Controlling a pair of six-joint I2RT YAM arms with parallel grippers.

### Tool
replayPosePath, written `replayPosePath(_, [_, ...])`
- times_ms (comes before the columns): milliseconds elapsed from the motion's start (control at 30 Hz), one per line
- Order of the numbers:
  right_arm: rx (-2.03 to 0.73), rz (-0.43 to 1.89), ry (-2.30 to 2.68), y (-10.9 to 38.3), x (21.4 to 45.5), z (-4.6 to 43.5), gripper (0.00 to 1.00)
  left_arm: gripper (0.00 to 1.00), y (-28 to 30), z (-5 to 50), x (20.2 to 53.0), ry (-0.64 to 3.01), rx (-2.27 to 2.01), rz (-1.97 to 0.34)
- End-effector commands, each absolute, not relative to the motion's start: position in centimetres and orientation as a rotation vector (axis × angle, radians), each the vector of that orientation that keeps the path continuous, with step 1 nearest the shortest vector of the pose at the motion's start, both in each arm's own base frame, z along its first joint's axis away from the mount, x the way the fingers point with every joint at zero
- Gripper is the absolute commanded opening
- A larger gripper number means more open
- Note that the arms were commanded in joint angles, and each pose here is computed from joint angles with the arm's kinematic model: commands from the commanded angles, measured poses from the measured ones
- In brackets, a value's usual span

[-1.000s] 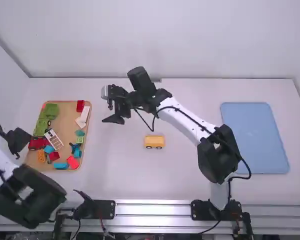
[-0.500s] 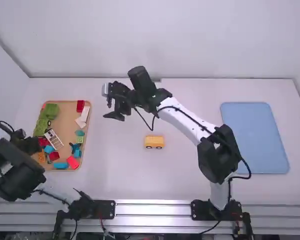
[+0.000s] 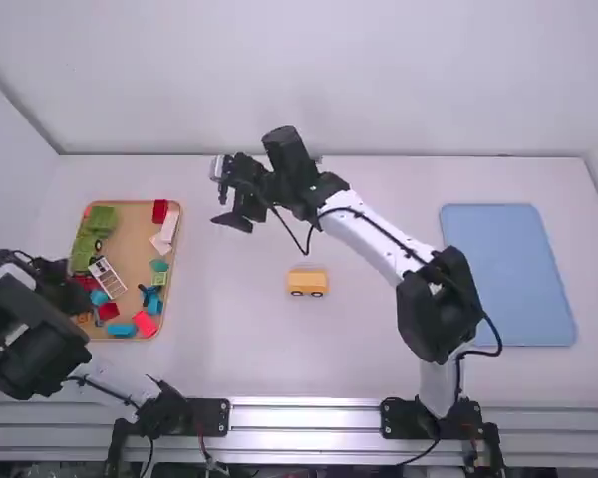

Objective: Assemble lego blocks to make yellow taxi

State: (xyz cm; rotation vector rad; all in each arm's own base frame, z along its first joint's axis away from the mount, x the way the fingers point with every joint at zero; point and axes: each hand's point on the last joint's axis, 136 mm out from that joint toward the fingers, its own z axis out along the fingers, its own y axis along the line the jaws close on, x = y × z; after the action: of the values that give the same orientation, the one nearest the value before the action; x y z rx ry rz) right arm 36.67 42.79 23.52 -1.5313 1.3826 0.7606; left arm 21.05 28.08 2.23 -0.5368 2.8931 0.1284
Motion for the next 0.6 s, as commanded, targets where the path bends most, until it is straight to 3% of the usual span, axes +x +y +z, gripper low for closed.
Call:
replayPosePath(0, [-1.494, 0.771, 1.397, 42.7, 37.3, 24.5, 0.98, 0.61, 27.4, 1.8, 21.2, 2.887, -0.497, 0.079])
replayPosePath(67, [-1.483, 0.781, 1.414, 42.7, 37.3, 24.5, 0.98, 0.67, 27.3, 1.7, 21.1, 2.891, -0.490, 0.072])
replayPosePath(567, [-1.463, 0.765, 1.421, 41.9, 38.3, 24.6, 0.98, 0.59, 27.3, 0.0, 19.8, 2.952, -0.433, 0.166])
